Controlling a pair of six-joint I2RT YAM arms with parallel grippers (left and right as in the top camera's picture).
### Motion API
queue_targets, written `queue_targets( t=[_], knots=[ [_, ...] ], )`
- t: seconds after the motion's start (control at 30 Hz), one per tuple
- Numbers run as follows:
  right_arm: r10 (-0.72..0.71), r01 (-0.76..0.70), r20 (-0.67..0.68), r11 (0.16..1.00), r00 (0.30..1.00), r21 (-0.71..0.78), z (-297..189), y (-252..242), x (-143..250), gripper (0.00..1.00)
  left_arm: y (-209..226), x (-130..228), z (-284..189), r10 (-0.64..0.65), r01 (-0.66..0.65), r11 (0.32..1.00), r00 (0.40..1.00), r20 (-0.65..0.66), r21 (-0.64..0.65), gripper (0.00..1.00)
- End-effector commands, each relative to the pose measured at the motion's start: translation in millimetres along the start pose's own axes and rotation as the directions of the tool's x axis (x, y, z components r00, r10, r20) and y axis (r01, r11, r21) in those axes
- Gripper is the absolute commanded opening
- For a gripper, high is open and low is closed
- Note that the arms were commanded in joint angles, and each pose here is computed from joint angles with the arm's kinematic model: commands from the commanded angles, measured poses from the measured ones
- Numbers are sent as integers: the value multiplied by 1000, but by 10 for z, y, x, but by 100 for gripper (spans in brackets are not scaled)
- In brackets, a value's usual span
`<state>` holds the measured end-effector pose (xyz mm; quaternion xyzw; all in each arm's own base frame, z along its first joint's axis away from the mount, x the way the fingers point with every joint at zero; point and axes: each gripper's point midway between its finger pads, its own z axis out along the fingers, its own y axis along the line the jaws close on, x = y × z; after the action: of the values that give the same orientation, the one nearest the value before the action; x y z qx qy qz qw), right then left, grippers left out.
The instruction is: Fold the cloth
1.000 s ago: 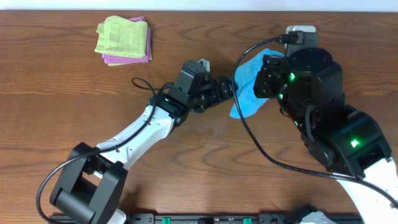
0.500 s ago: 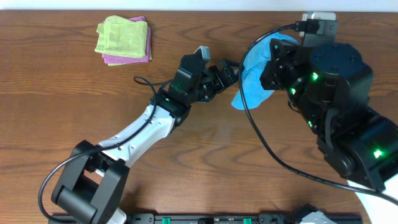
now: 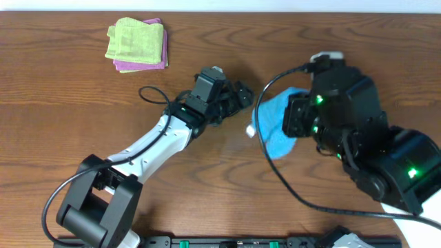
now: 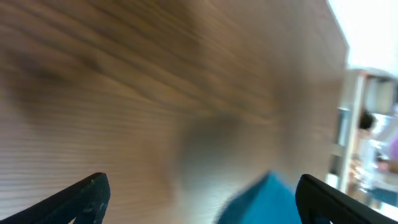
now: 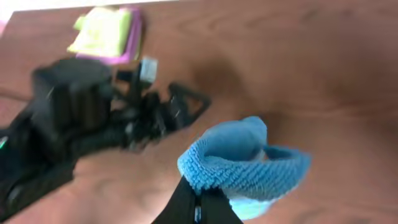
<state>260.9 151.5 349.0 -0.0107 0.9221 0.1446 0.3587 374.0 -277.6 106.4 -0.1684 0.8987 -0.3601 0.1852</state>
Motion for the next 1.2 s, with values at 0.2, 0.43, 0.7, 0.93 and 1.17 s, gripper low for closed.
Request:
queue_targets(
  t=[0.2,0.43,0.7,0.93,1.17],
  knots=[
    [20,-73,-240,974,971,-215,-175,539,557,2,506,-369,-118,-8,17,990,998,63,-142,96],
    [60,-53,-230,998,971,34,-43,118,635,2,634,-513,-185,-39,51,987,996,82,-154,96],
    [18,52,-238,957,971,286,649,-168,724,99,622,-509,-184,-31,42,988,997,76,-148,96],
    [0,124,-338,929,941,348,976,-207,912,99,450,-293,-164,27,-30,998,998,-56,-49,95],
    [44,100,-349,917,936,385,576,-451,956,99,279,248,-276,47,-17,995,941,-334,94,90]
  ],
)
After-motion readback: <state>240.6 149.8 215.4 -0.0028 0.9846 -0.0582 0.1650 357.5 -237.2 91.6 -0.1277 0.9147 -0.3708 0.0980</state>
